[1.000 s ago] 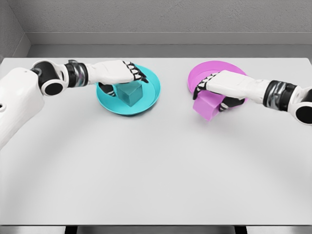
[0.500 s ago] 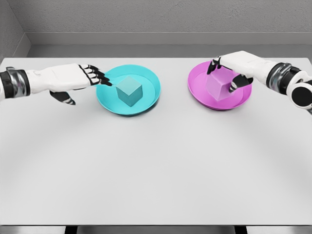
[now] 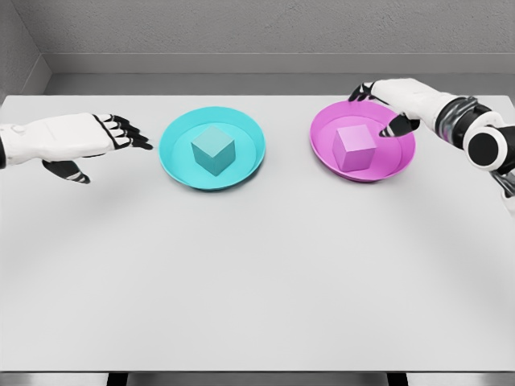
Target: Place the blocks in the corresponding plates according to their colors
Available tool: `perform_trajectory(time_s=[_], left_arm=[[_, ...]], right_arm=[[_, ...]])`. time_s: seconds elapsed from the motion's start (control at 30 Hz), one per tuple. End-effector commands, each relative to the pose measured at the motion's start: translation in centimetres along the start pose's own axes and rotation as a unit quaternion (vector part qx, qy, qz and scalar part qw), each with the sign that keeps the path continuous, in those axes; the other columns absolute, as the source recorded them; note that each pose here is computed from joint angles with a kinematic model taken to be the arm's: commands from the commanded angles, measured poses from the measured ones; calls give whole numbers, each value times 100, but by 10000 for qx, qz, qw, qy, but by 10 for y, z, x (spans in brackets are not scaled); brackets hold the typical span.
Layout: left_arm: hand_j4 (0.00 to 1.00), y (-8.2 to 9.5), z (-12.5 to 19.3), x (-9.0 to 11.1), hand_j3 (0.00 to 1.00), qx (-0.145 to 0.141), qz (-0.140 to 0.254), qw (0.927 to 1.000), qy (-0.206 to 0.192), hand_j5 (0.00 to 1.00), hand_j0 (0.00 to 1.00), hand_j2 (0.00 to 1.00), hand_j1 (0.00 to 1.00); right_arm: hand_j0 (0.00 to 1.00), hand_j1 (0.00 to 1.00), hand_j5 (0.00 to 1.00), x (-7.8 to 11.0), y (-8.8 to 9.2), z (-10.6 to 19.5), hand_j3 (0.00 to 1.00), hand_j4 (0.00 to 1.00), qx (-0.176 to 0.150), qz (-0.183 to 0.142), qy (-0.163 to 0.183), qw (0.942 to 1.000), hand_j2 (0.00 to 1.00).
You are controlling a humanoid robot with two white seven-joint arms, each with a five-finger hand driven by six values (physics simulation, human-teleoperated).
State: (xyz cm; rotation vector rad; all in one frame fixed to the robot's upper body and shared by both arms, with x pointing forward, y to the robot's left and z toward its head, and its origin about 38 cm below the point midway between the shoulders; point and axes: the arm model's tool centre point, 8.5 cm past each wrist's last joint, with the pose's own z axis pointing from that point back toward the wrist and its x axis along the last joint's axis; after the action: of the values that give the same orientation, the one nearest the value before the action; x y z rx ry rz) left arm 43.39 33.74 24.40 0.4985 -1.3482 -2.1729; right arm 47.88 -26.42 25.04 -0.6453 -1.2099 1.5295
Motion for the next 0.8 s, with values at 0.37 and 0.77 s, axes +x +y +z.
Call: perform_trajectory(time_s=[0.37, 0.77], left_arm=[[100, -10, 17, -7, 100, -147, 76, 9997, 183, 100, 100, 100, 100], [100, -15, 26, -10, 100, -200, 100, 9994, 267, 100, 100, 100, 100]], right_arm=[[100, 100, 100, -6, 7, 84, 100, 100, -109, 1557, -2151, 9640, 100], [100, 100, 100, -45, 42, 125, 100, 100, 216, 1677, -2335, 9575, 100]])
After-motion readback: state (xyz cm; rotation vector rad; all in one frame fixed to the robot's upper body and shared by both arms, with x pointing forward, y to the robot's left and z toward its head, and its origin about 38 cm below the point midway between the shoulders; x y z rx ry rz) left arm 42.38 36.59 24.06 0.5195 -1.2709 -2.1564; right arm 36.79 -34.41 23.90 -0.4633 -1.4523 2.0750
